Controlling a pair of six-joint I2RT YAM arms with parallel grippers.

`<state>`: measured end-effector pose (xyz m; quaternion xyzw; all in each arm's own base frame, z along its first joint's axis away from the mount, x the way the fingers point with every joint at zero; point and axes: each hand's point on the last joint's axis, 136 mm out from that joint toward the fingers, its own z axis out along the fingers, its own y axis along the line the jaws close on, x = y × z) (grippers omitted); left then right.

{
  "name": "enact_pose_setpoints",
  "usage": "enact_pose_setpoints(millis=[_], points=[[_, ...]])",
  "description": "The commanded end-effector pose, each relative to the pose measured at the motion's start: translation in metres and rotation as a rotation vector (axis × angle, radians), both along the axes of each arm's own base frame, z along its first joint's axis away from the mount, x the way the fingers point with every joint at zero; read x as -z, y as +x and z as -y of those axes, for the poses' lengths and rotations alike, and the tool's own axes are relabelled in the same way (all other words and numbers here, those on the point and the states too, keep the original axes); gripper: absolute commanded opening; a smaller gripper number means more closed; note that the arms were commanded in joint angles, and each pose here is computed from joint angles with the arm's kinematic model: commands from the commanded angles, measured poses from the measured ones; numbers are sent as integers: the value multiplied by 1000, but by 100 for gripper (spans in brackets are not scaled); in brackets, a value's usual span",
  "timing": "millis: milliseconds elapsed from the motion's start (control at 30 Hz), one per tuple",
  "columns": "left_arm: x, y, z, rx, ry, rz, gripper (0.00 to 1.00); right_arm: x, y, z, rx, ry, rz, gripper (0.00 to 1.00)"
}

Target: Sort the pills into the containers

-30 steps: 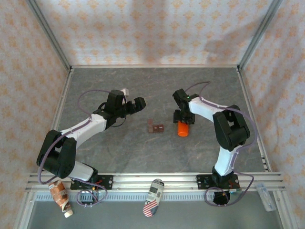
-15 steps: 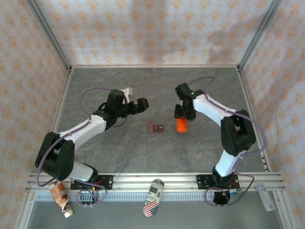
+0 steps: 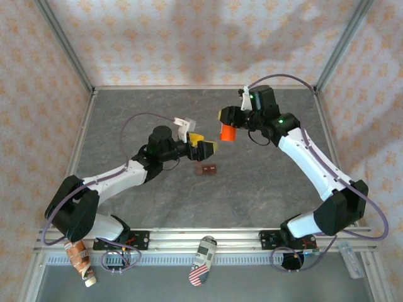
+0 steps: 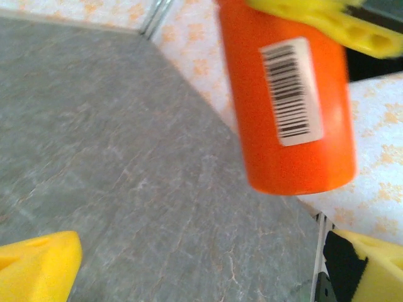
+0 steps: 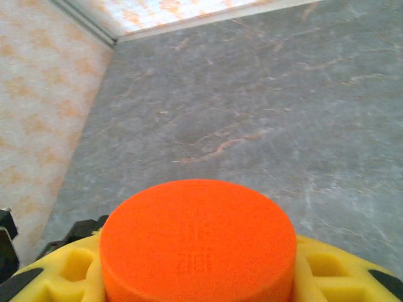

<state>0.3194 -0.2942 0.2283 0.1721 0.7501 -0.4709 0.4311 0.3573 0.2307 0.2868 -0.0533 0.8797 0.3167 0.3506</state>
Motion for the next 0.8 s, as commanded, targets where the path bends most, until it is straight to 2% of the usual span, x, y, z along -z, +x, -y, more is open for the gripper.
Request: enact_pose_setpoints(millis=[0, 267, 467, 700, 767], points=[[-40, -6, 8, 54, -71, 198, 99, -26, -8, -20, -70, 80, 84, 25], [-60, -1, 19, 75, -249, 160, 91, -27, -11, -37, -62, 152, 86, 25], [-56, 0, 25, 88, -262, 131, 82, -28, -11, -41, -43, 224, 80, 25], [-57, 0, 28, 102, -269, 114, 63, -30, -16, -40, -44, 232, 92, 25], [-57, 1, 30, 109, -272, 105, 62, -29, -16, -39, -43, 230, 91, 26]])
